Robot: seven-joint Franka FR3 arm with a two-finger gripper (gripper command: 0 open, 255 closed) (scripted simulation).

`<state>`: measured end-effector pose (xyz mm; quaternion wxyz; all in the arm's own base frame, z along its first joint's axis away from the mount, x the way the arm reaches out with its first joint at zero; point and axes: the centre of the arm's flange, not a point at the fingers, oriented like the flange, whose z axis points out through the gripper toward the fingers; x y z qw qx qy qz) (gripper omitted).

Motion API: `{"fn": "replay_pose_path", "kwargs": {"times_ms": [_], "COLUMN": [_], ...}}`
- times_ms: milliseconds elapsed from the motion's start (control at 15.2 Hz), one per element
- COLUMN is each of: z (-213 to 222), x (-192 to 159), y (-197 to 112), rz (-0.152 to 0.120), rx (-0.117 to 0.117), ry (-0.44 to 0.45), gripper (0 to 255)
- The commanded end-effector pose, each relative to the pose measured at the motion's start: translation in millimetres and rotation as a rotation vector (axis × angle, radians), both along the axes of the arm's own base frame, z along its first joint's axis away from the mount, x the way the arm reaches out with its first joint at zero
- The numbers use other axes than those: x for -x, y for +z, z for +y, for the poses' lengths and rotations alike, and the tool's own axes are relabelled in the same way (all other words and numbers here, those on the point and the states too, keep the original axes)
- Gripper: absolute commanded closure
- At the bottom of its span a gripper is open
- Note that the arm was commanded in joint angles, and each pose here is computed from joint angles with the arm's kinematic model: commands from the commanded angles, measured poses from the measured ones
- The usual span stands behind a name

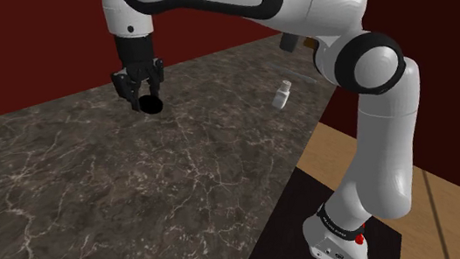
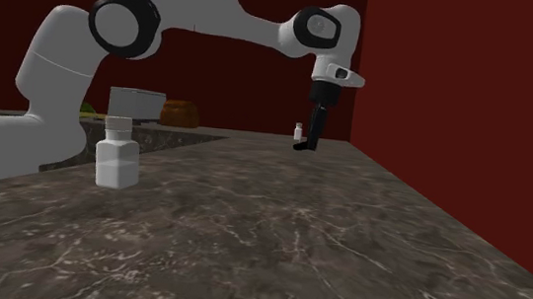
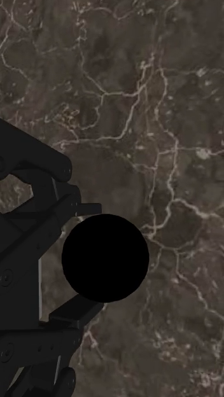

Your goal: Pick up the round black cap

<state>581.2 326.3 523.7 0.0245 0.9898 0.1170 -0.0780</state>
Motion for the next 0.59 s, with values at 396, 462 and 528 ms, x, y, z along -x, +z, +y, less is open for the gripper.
{"fn": "replay_pose_path", "kwargs": {"times_ms": [396, 462, 528], "z": [0.4, 0.4, 0.4], "x": [1.3, 1.3, 1.3], "y": [42.0, 42.8, 42.8], "rz": [0.0, 0.0, 0.0], "rx": [0.0, 0.0, 0.0], "ry": [0.0, 0.0, 0.0], "gripper": [255, 255, 255]}}
